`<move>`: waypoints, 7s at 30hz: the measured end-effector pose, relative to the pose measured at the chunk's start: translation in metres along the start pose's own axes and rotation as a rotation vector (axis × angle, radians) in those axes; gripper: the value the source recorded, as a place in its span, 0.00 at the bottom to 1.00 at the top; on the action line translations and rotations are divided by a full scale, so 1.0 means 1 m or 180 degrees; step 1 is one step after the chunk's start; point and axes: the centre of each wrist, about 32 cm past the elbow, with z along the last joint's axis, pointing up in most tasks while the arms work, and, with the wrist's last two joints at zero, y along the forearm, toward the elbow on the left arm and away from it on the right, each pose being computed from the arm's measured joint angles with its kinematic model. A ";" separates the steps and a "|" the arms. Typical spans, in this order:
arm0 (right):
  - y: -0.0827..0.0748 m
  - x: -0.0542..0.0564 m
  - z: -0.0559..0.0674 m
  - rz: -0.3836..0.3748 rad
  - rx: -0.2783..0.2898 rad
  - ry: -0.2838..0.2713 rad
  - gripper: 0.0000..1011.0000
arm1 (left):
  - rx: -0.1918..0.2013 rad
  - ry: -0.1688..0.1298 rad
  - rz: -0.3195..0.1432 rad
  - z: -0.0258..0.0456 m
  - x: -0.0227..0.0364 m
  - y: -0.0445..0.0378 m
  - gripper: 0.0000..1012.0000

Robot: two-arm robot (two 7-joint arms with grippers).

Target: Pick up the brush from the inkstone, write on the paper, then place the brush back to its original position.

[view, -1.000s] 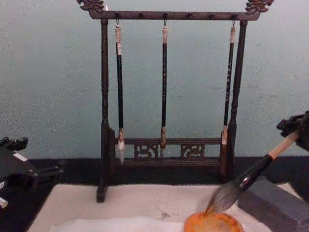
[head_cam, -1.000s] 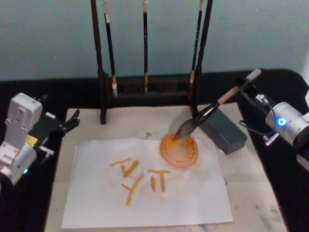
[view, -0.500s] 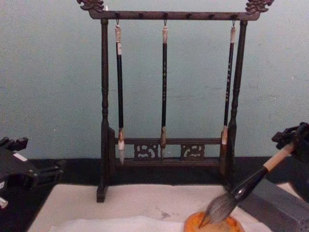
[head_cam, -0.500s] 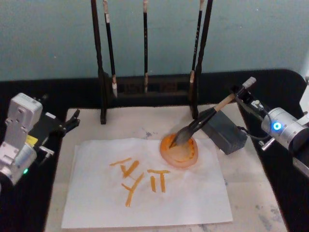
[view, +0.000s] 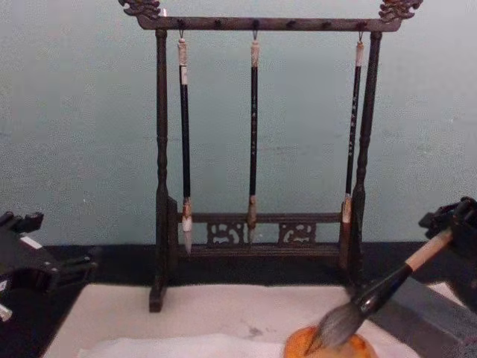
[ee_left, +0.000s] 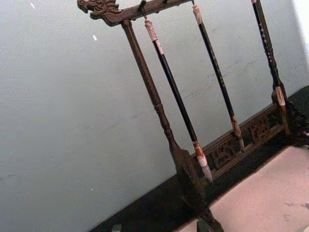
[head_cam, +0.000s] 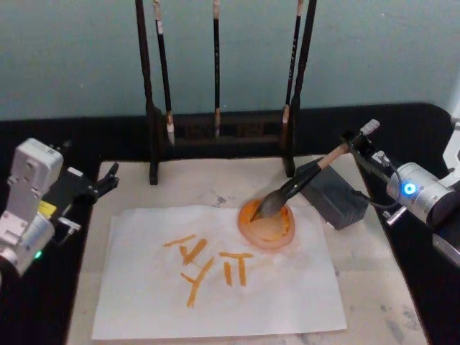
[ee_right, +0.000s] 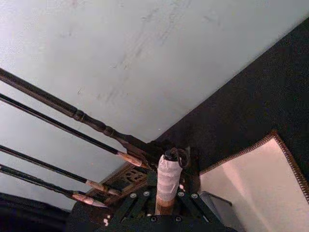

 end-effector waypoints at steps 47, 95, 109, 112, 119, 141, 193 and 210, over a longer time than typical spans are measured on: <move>0.004 0.007 -0.006 -0.0207 0.0017 0.0213 0.15 | 0.0000 0.0000 0.0000 0.0000 0.0000 0.0000 1.00; 0.000 0.009 -0.005 -0.0151 0.0001 0.0207 0.99 | 0.0000 0.0000 0.0000 0.0000 0.0000 0.0000 1.00; -0.039 0.018 -0.001 -0.0255 -0.0004 0.0319 0.99 | 0.0000 0.0000 0.0000 0.0000 0.0000 0.0000 1.00; -0.045 0.019 -0.001 -0.0274 0.0010 0.0320 0.99 | 0.0000 0.0000 0.0000 0.0000 0.0000 0.0000 1.00; -0.066 0.016 0.001 -0.0248 0.0036 0.0209 0.99 | 0.0000 0.0000 0.0000 0.0000 0.0000 0.0000 1.00; -0.053 0.001 -0.044 0.0274 0.0571 -0.2394 0.99 | 0.0000 0.0000 0.0000 0.0000 0.0000 0.0000 1.00; -0.041 0.009 -0.066 0.0315 0.0659 -0.3341 0.99 | 0.0000 0.0000 0.0000 0.0000 0.0000 0.0000 1.00; -0.041 0.009 -0.066 0.0314 0.0659 -0.3337 0.99 | 0.0000 0.0000 0.0000 0.0000 0.0000 0.0000 1.00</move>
